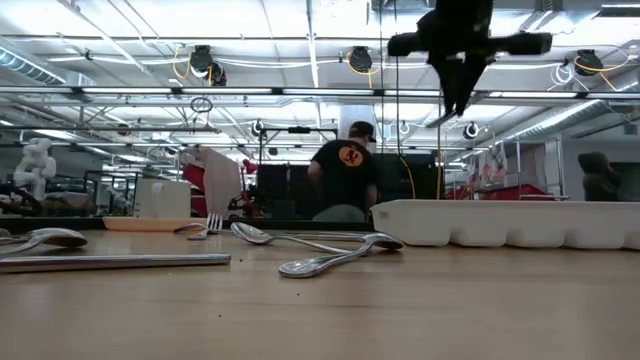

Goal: Sort silverware
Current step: Put the silver knife into the white silverware tray

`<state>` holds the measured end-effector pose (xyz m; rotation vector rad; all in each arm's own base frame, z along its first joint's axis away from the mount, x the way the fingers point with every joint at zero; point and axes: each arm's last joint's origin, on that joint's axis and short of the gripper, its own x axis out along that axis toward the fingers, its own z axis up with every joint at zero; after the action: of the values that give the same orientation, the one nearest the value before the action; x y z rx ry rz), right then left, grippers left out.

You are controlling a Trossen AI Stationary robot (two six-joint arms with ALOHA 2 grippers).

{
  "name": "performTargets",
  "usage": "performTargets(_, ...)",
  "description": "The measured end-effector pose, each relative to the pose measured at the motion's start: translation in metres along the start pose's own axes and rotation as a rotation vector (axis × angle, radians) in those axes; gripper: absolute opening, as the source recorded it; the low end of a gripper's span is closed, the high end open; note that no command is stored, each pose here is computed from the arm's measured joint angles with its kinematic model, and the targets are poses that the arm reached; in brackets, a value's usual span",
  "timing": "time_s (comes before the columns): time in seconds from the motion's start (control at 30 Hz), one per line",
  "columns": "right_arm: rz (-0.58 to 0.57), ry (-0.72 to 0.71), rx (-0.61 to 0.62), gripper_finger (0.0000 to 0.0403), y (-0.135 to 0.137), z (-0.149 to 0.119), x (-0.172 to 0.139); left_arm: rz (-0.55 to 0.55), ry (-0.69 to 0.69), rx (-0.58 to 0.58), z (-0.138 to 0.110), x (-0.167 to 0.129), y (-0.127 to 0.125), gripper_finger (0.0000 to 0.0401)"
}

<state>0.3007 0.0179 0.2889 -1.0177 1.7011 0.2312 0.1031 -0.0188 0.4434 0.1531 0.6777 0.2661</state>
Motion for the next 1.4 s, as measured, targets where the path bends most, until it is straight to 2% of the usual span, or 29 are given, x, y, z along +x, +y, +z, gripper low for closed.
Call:
performTargets(0.1, -0.007, -0.018, 0.018, 0.0, -0.002, -0.034, -0.012, 0.009, -0.002, 0.0, 0.0, 0.0, 0.0, 0.0096)
performTargets(0.2, -0.029, -0.042, -0.122, 0.0, -0.001, -0.059, -0.023, 0.033, -0.006, 0.0, 0.0, 0.0, 0.001, 0.0096)
performTargets(0.27, -0.047, -0.055, -0.222, 0.0, 0.0, -0.069, -0.028, 0.05, -0.009, 0.0, 0.0, 0.0, 0.001, 0.0096)
performTargets(0.43, -0.039, -0.061, -0.298, 0.0, -0.004, -0.079, -0.025, 0.081, -0.015, -0.001, 0.0, 0.0, 0.002, 0.0096)
performTargets(0.63, -0.064, -0.106, -0.464, 0.0, -0.007, -0.066, -0.011, 0.113, -0.023, -0.028, 0.001, 0.0, 0.003, 0.0096)
performTargets(0.77, -0.063, -0.146, -0.521, 0.0, -0.004, -0.056, 0.002, 0.117, -0.024, -0.028, 0.001, 0.0, 0.003, 0.0096)
performTargets(1.2, -0.087, -0.306, -0.615, 0.0, 0.016, -0.02, 0.064, 0.139, -0.028, -0.029, 0.001, 0.0, 0.004, 0.0096)
performTargets(1.4, -0.083, -0.372, -0.603, 0.0, 0.025, -0.013, 0.085, 0.17, -0.034, -0.028, 0.001, -0.001, 0.005, 0.0096)
